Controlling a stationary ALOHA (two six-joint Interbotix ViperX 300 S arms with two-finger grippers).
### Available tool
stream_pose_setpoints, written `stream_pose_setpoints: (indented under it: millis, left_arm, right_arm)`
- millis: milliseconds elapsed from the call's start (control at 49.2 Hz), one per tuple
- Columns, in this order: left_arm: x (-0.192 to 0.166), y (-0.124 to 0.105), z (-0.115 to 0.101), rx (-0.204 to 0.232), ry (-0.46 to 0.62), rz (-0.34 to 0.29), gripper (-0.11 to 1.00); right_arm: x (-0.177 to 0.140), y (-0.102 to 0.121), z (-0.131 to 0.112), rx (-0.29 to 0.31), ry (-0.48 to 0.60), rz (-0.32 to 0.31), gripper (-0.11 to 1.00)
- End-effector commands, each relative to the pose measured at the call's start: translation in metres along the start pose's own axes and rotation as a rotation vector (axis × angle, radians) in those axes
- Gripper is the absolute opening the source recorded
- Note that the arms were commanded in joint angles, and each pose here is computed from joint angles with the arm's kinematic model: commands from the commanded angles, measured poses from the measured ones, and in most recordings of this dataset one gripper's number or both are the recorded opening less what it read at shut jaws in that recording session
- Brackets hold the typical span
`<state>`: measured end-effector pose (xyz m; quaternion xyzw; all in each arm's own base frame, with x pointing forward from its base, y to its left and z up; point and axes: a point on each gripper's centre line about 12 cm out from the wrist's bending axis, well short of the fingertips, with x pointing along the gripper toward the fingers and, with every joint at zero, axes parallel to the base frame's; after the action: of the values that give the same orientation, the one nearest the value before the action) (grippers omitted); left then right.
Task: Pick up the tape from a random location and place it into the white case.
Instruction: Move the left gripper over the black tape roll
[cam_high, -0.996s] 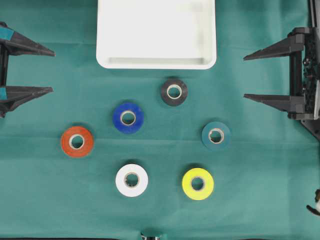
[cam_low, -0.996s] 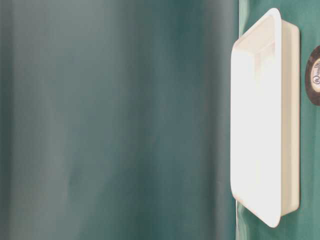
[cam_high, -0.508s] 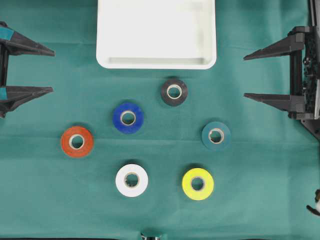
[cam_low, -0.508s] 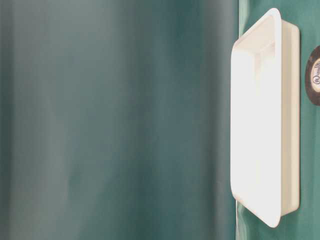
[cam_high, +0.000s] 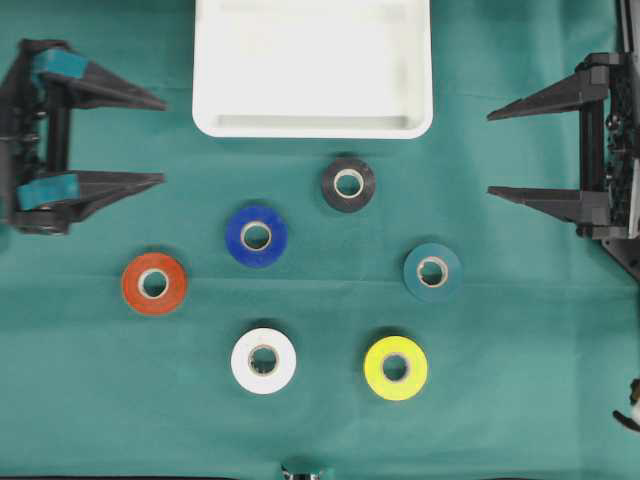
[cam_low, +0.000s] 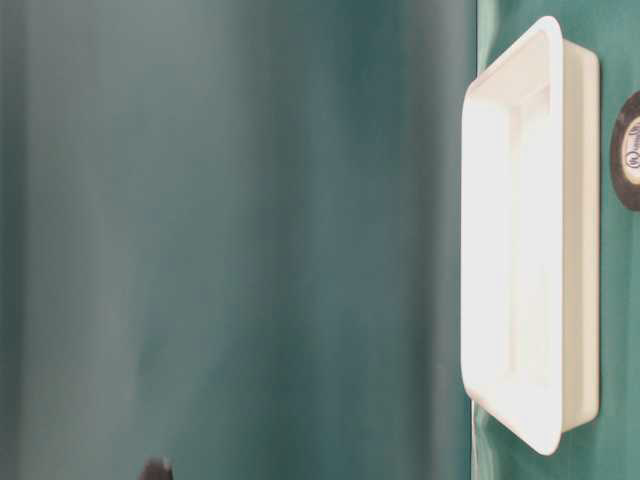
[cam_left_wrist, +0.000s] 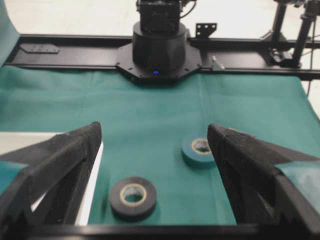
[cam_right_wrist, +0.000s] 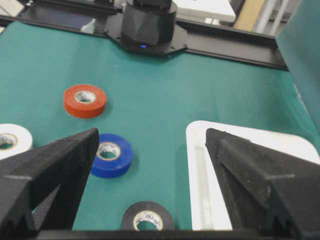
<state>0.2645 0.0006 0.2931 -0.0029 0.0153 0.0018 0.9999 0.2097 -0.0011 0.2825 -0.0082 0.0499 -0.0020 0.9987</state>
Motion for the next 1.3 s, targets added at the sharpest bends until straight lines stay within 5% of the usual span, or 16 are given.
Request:
stream_pose_setpoints:
  millis: [0, 711, 1280]
  left_arm:
    - [0.018, 0.0, 0.013, 0.0, -0.026, 0.002, 0.99]
    - [0.121, 0.0, 0.02, 0.008, 0.005, 0.002, 0.99]
    - [0.153, 0.01, 0.012, 0.005, 0.078, 0.025, 0.99]
  right_arm:
    - [0.002, -0.001, 0.01, -0.001, -0.023, -0.003, 0.9]
    - [0.002, -0.001, 0.01, -0.001, -0.023, -0.003, 0.89]
    - [0.003, -0.001, 0.008, 0.0, -0.015, -0.003, 0.89]
